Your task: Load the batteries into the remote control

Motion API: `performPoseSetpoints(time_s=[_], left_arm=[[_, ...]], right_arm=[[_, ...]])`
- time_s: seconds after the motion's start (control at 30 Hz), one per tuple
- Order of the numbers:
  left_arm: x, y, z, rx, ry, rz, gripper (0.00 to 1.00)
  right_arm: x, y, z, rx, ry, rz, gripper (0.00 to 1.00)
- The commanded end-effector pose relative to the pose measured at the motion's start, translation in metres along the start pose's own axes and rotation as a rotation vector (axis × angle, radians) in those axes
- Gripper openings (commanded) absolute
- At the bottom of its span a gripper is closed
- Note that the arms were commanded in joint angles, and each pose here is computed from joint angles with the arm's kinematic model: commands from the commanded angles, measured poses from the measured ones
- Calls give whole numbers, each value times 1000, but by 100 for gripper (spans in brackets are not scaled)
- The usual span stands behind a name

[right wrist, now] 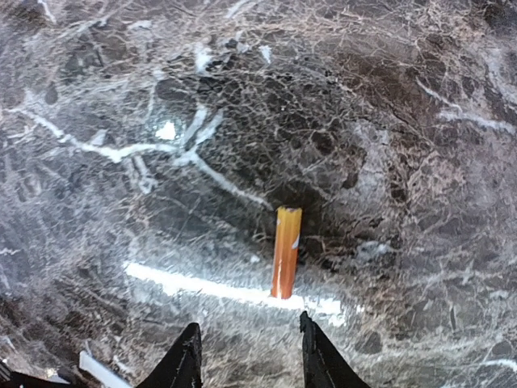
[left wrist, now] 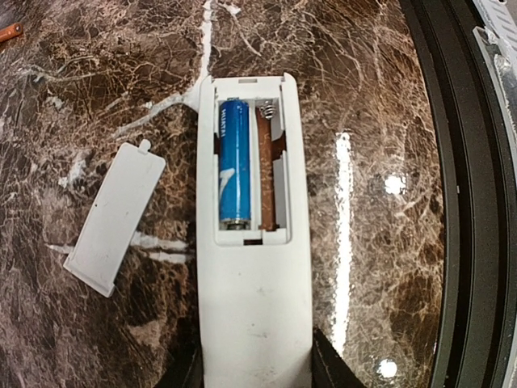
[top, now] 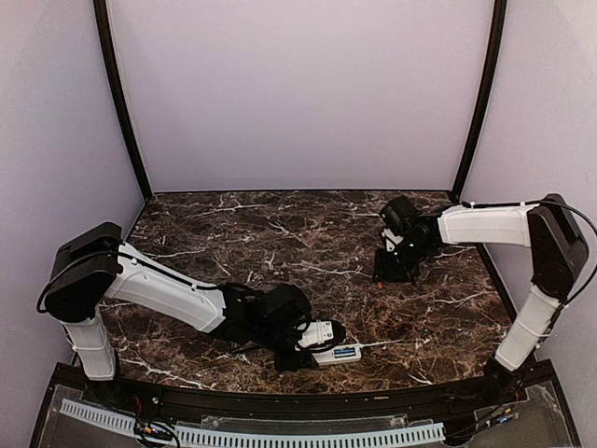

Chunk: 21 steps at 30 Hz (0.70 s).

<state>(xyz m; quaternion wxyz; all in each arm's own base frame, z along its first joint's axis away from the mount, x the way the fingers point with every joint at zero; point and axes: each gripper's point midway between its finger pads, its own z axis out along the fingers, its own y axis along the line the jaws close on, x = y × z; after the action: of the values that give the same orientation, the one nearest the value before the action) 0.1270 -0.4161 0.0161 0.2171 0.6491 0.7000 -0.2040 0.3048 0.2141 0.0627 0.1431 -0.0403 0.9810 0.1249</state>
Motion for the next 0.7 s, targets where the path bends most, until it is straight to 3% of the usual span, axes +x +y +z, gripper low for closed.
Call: performPoseSetpoints(time_s=[0.0, 0.27, 0.5, 0.67], left_arm=[[67, -31, -2, 130, 237, -9, 7], [67, -34, -1, 150, 242, -6, 29], [64, -31, -2, 141, 242, -10, 52], [59, -27, -3, 122, 230, -5, 59]], right_arm=[[-14, -7, 18, 49, 2, -73, 40], [-7, -20, 48, 113, 64, -92, 38], [3, -37, 51, 208, 92, -100, 26], [6, -37, 51, 234, 99, -120, 17]])
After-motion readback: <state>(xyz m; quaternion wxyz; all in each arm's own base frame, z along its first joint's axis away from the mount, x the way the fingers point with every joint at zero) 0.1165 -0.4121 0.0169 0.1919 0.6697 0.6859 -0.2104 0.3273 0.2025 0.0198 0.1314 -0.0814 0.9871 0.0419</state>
